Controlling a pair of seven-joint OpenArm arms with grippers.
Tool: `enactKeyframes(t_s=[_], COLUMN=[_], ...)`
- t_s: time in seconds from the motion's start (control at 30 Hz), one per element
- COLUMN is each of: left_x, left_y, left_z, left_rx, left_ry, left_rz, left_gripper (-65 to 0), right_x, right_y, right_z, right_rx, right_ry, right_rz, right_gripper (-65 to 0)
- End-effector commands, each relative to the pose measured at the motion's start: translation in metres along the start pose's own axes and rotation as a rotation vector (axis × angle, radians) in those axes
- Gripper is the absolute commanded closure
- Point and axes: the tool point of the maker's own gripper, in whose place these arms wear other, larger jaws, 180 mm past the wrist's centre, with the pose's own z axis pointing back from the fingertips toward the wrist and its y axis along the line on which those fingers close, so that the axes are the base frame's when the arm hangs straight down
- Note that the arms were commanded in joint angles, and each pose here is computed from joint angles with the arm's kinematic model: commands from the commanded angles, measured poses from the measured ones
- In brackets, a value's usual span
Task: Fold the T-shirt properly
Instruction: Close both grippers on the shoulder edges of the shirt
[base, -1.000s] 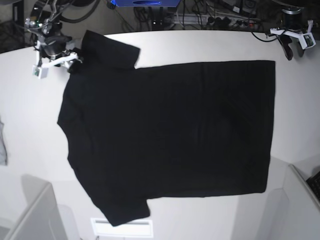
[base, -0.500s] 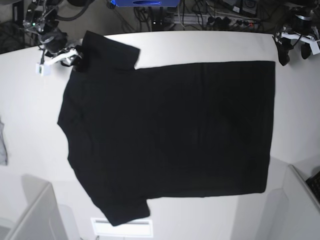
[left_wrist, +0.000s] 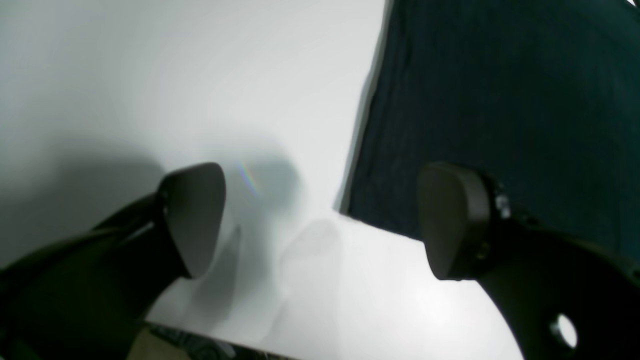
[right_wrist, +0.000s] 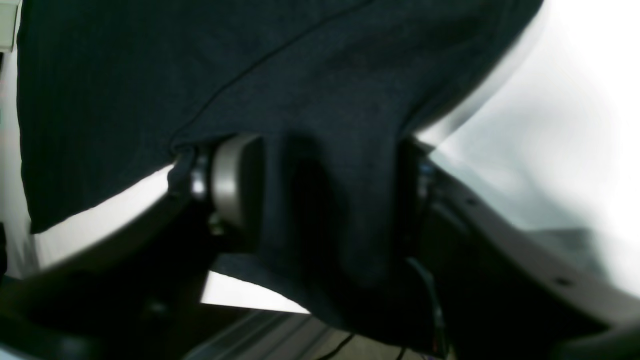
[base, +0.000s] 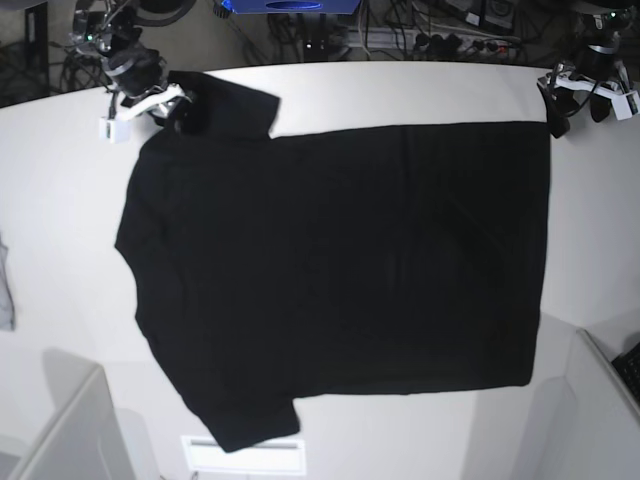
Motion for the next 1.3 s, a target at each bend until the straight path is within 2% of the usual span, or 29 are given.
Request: enactKeyframes(t_s=[0.0, 0.13, 0.3, 0.5, 0.73, 1.13, 1.2, 1.27], left_x=[0.008, 0.001, -0.010, -0.026, -0.046, -0.062, -0.062, -0.063], left_y=[-0.004, -0.021, -0.027, -0.018, -0.043, -0.069, -0.068, -0.068], left_z=[-0.001, -0.012, -0.024, -0.030, -0.047, -0.052, -0.051, -0.051], left_rx=[-0.021, -0.067, -0.082, -0.061, -0.124, -0.187, -0.181, -0.179], left_ry=[-0.026, -0.009, 0.013, 0.046, 0.099, 0.144, 0.141, 0.139], left_rz=[-0.003, 0.009, 0.039, 0.078, 0.096, 0.090, 0.099, 0.104], left_gripper=[-57.6, -57.6, -57.3, -51.7, -51.8, -51.5, -48.2, -41.3], right_x=[-0.034, -0.034, -0.034, -0.031, -0.031, -0.030, -0.030, -0.030], right_y=[-0.016, -0.017, -0.018, -0.022, -0.022, -0.023, -0.023, -0.023], right_z=[0.005, 0.005, 0.005, 0.007, 0.007, 0.008, 0.008, 0.008], right_rx=[-0.072, -0.074, -0.074, -0.082, -0.083, -0.084, -0.084, -0.084], right_ry=[0.146, 0.153, 0.152, 0.154, 0.154, 0.153, 0.153, 0.153], right_rz=[0.003, 0.006, 0.006, 0.021, 0.023, 0.022, 0.022, 0.022], right_gripper=[-22.8, 0.0, 0.0, 0.0, 0.0, 0.0, 0.0, 0.0])
